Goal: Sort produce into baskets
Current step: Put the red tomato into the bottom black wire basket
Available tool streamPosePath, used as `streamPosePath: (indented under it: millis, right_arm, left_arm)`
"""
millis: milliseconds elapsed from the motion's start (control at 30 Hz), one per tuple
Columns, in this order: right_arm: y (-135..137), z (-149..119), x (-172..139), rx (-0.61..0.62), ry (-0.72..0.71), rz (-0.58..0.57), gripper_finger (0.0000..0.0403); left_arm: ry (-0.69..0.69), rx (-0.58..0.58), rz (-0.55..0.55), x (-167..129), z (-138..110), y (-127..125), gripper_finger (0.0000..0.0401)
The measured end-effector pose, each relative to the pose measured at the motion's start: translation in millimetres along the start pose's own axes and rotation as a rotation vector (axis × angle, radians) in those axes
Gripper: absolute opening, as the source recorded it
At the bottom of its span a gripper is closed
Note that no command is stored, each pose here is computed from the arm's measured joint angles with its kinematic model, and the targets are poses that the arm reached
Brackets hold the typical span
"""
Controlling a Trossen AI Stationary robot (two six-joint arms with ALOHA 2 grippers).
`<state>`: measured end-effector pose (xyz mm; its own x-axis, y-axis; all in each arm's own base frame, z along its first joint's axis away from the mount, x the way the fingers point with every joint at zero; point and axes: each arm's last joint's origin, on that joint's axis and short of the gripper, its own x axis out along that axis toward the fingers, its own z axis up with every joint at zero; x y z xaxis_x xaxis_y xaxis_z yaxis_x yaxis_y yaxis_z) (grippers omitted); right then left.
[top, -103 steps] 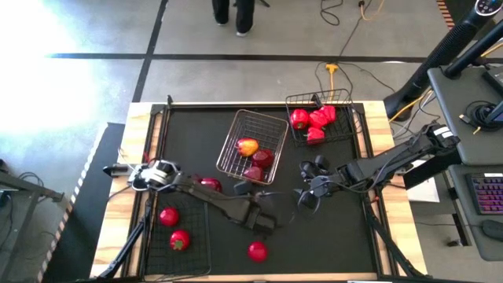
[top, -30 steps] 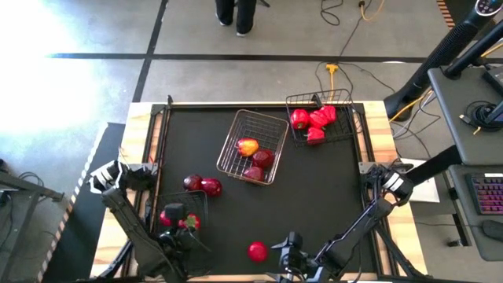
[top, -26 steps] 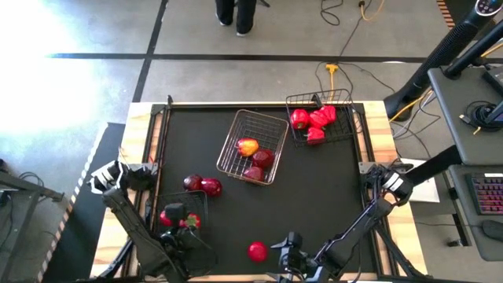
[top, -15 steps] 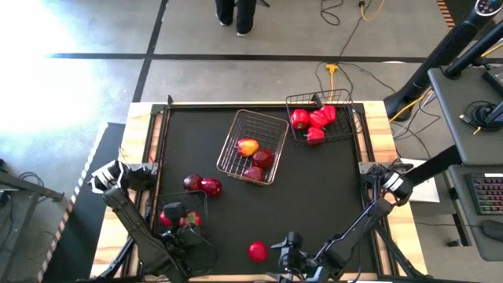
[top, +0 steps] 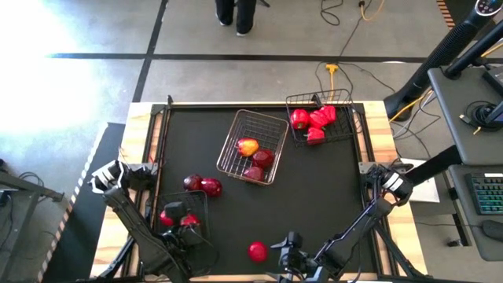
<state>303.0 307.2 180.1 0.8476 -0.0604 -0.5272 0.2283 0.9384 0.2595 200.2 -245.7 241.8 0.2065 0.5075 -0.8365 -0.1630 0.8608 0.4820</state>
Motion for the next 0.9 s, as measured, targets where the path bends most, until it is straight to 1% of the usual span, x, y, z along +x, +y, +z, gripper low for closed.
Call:
streamPosePath:
  millis: [100, 200, 300, 433, 500, 567, 667, 800, 900]
  right_arm:
    - [-0.1, -0.1, 0.0, 0.0, 0.0, 0.0, 0.0393]
    - [-0.1, -0.1, 0.0, 0.0, 0.0, 0.0, 0.0393]
    - [0.0, 0.0, 0.0, 0.0, 0.0, 0.0, 0.0393]
    - [0.0, 0.0, -0.1, 0.0, 0.0, 0.0, 0.0393]
    - [0.0, 0.1, -0.1, 0.0, 0.0, 0.0, 0.0393]
    - [0.0, 0.1, -0.1, -0.003, 0.0, 0.0, 0.0393]
    - [0.0, 0.1, -0.1, -0.006, 0.0, 0.0, 0.0393]
    - [0.0, 0.0, -0.1, -0.006, 0.0, 0.0, 0.0393]
    - [-0.4, -0.8, -0.1, -0.009, 0.001, -0.001, 0.0393]
  left_arm:
    - [0.0, -0.032, -0.004, -1.1, 1.2, 0.4, 0.0343]
    - [0.004, -0.054, -0.026, -8.3, 8.5, 4.2, 0.0343]
    - [-0.017, -0.066, -0.089, -23.7, 22.0, 9.9, 0.034]
    - [-0.135, -0.143, -0.19, -49.3, 44.2, 18.6, 0.0332]
    - [-0.21, -0.159, -0.258, -57.2, 55.5, 17.6, 0.0329]
    - [-0.282, -0.144, -0.336, -61.1, 66.3, 12.3, 0.0327]
    - [-0.402, -0.09, -0.43, -60.4, 80.6, 0.3, 0.0327]
    - [-0.513, 0.006, -0.49, -48.7, 92.3, -13.6, 0.0327]
    - [-0.545, 0.031, -0.5, -34.2, 100.7, -16.9, 0.0327]
